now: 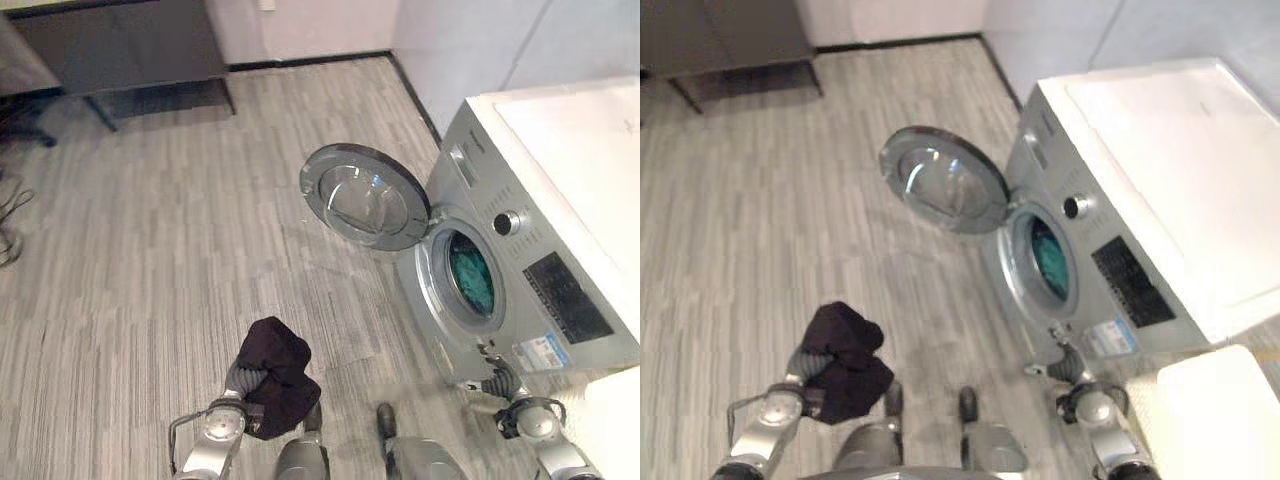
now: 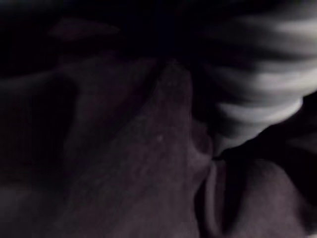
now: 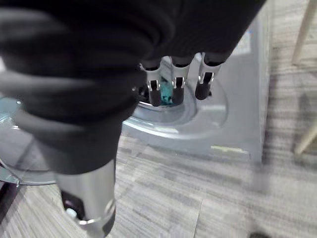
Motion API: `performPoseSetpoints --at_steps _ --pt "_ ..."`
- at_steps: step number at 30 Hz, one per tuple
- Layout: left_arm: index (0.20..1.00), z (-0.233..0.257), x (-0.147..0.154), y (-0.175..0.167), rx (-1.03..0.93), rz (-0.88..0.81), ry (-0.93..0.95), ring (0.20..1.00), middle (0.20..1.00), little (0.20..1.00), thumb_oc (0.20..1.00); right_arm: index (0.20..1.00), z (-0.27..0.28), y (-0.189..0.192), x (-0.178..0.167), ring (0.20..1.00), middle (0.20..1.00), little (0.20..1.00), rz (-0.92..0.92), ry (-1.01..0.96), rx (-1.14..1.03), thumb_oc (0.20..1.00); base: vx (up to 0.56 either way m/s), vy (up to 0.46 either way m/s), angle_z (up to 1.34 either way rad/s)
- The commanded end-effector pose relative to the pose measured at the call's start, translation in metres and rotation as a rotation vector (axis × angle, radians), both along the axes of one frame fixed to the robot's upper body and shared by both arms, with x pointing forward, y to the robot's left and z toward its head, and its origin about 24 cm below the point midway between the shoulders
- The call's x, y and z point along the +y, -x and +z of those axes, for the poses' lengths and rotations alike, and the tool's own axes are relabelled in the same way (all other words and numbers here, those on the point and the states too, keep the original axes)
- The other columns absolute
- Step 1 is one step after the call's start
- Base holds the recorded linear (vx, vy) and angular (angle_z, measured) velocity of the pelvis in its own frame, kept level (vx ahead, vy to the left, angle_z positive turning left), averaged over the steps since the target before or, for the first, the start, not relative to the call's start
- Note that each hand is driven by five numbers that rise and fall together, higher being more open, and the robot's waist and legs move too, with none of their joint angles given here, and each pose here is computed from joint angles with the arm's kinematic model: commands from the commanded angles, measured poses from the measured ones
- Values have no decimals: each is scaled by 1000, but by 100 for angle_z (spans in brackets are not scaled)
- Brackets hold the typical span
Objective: Grab the laundry basket,head to the washer,open it,put in the laundry and shut it.
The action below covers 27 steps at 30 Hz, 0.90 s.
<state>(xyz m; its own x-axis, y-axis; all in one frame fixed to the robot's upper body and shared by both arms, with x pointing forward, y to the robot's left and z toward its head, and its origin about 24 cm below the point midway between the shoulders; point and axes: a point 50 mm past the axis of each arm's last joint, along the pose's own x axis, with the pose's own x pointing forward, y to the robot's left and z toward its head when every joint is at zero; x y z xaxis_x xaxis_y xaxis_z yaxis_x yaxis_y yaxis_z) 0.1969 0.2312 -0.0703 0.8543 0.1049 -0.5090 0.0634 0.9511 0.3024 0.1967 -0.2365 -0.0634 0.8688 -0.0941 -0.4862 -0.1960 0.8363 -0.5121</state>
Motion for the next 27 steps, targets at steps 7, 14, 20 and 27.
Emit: performPoseSetpoints --at_steps 7,14,20,27 --pt "200 31 19 -12 -141 -29 -101 200 200 200 200 1000 18 -22 11 1000 1000 1000 30 -34 -108 1000 175 146 -80" --pt "200 27 4 -12 -128 -104 -75 200 200 200 200 1000 10 -7 -2 1000 1000 1000 -22 -16 -71 1000 316 -60 -11" --pt "200 21 -10 -11 -115 -121 -32 200 200 200 200 1000 14 -9 -8 1000 1000 1000 -37 -16 -87 1000 161 -43 -34" --pt "200 20 -14 -14 -121 -114 -23 200 200 200 200 1000 8 -6 -13 1000 1000 1000 -48 5 -58 1000 220 165 -79"
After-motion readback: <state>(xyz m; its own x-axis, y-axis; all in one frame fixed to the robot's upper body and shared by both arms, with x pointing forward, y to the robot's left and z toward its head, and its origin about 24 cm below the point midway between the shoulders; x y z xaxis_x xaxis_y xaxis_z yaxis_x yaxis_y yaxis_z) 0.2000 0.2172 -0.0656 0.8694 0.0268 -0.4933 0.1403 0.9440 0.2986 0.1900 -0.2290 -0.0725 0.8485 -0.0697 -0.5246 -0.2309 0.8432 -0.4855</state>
